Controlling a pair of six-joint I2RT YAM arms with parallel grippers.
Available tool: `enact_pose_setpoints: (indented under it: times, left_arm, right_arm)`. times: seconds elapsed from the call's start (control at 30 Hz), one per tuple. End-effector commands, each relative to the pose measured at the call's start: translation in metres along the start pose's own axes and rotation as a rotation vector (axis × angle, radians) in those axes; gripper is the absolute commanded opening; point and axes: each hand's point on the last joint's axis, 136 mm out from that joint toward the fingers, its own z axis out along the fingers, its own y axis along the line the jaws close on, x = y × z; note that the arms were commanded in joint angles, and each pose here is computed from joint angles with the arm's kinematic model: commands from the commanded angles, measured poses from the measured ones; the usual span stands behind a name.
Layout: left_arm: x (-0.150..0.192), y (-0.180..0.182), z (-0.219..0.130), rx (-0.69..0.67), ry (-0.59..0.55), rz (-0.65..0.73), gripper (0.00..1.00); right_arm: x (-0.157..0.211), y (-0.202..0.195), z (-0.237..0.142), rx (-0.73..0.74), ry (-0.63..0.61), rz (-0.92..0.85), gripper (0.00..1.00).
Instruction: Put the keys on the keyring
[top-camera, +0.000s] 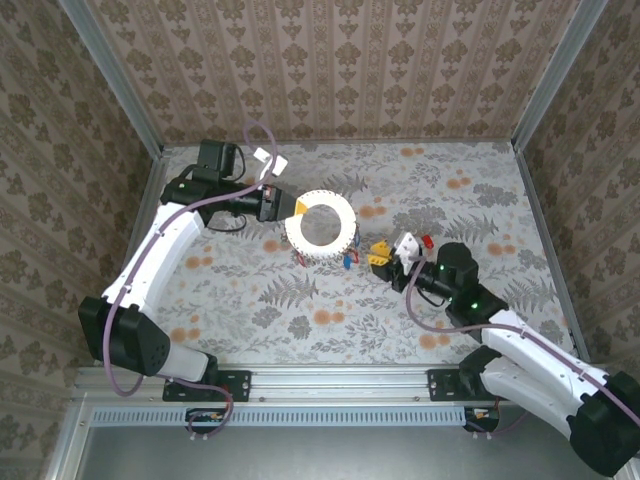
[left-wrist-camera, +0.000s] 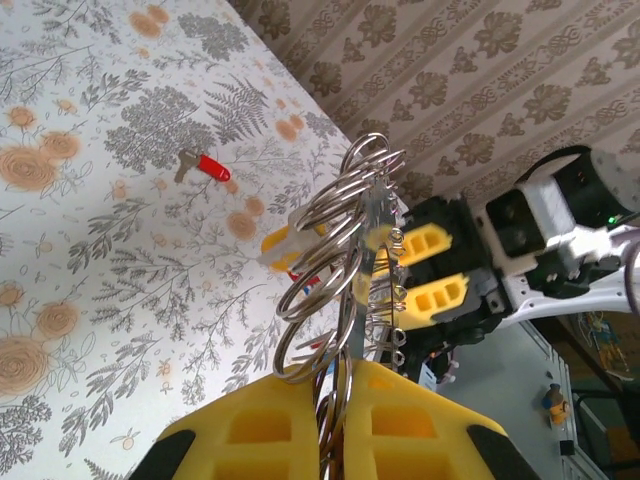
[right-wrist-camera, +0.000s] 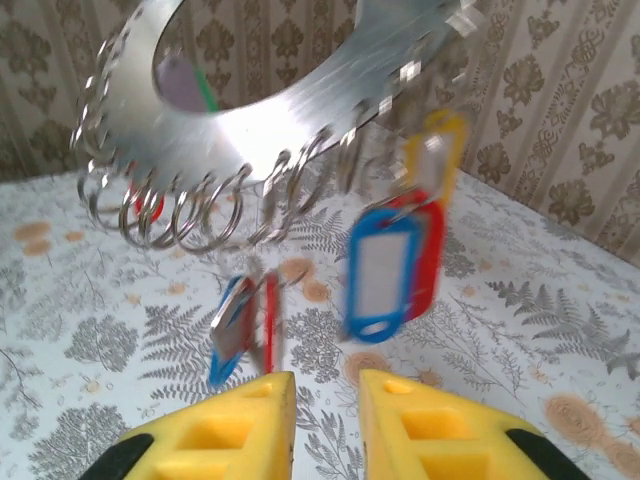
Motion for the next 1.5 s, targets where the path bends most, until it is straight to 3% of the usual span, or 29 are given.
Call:
enact_pose_setpoints:
  times: [0.0,0.1,0.6,0.87,1.47]
  left_arm:
    - [-0.019,-0.021,-0.007,0.080,-0.042,0.099,0.00]
    - [-0.021,-0.022,-0.007,0.090,-0.046,0.108,0.00]
    - [-0.025,-0.027,-0.010,0.117,-0.056,0.135,0.00]
    - [-0.026,-0.026,-0.009,0.112,-0.062,0.133,0.00]
    - [-0.026,-0.027,-0.011,0.103,-0.070,0.135,0.00]
  right_arm:
    - [-0.015,-0.005,0.002,0.084,-0.051,-0.189,0.22]
    - [-0.017,0.006,0.007,0.060,-0.059,-0.219,0.17]
    - [-0.031,0.023,0.013,0.053,-0.139,-0.214,0.15]
    - [-0.036,0.032,0.014,0.014,-0.151,-0.214,0.17]
    - [-0.060,0.024,0.023,0.082,-0.219,-0.248,0.20]
